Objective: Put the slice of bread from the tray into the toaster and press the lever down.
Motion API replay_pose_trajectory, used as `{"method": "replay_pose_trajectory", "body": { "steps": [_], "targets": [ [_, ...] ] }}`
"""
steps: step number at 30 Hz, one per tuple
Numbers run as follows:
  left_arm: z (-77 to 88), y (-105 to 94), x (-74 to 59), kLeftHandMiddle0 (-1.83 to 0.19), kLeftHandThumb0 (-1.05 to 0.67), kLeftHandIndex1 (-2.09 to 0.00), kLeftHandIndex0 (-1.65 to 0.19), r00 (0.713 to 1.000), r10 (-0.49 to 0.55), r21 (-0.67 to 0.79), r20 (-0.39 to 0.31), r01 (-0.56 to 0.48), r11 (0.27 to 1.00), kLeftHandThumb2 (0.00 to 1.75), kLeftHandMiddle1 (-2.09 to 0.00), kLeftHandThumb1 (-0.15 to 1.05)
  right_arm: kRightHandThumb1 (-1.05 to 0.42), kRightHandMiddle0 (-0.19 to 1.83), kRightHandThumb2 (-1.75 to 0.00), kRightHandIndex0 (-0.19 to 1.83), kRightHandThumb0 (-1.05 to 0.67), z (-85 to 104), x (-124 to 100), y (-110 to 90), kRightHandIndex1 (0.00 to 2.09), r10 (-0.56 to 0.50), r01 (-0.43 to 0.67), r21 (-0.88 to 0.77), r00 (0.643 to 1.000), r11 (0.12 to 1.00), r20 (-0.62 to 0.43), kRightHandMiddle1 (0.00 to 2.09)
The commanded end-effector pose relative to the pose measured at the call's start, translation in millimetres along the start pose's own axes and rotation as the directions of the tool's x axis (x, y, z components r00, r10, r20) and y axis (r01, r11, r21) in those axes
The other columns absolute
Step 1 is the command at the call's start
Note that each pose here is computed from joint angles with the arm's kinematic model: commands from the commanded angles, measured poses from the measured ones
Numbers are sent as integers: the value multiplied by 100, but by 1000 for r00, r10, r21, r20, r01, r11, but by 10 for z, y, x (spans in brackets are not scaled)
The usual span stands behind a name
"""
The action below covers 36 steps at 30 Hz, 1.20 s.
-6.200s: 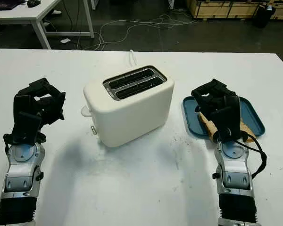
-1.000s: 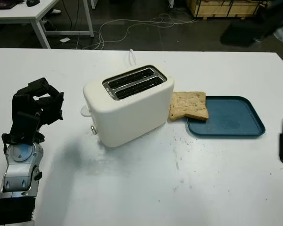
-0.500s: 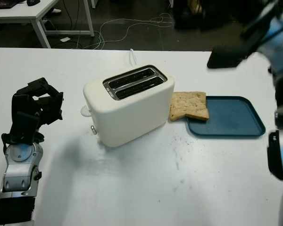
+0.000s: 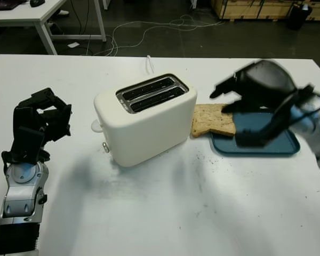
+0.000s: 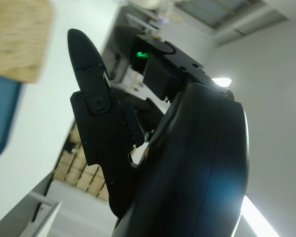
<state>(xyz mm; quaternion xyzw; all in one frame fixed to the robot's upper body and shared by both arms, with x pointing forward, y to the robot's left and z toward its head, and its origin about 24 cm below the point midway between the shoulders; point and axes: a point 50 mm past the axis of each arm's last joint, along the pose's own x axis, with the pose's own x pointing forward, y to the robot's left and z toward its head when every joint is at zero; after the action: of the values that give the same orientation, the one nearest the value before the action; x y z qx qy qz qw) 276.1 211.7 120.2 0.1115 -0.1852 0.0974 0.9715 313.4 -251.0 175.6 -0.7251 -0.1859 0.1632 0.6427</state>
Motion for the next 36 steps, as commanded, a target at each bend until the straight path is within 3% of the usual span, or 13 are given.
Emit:
{"method": "replay_pose_trajectory", "body": {
  "steps": [1,5,22,36],
  "targets": [
    [4,7,-7,-139,-87,-149,-114,1000,-4,-4,0,4,1000,76,-149,63,-88,47,-2,52,-73,-14,-61,0,4,-6,6,-21,1000,1000,-24,0],
    [0,2,-12,-139,-87,-149,-114,1000,-7,1,2,7,1000,76,-149,64,-92,36,-16,39,-84,14,-111,100,0,14,-15,-23,999,1000,-44,0],
    [-8,-4,-23,-140,-88,-148,-114,1000,-9,-9,-8,8,1000,73,-147,64,-89,28,-1,29,-67,-90,-13,498,0,41,-62,-102,980,993,-196,0],
    [-5,2,-22,-140,-88,-147,-114,1000,-13,-5,-4,13,1000,71,-146,66,-87,30,0,33,-60,-157,68,682,2,65,-86,-91,975,992,-213,1]
  ]
}}
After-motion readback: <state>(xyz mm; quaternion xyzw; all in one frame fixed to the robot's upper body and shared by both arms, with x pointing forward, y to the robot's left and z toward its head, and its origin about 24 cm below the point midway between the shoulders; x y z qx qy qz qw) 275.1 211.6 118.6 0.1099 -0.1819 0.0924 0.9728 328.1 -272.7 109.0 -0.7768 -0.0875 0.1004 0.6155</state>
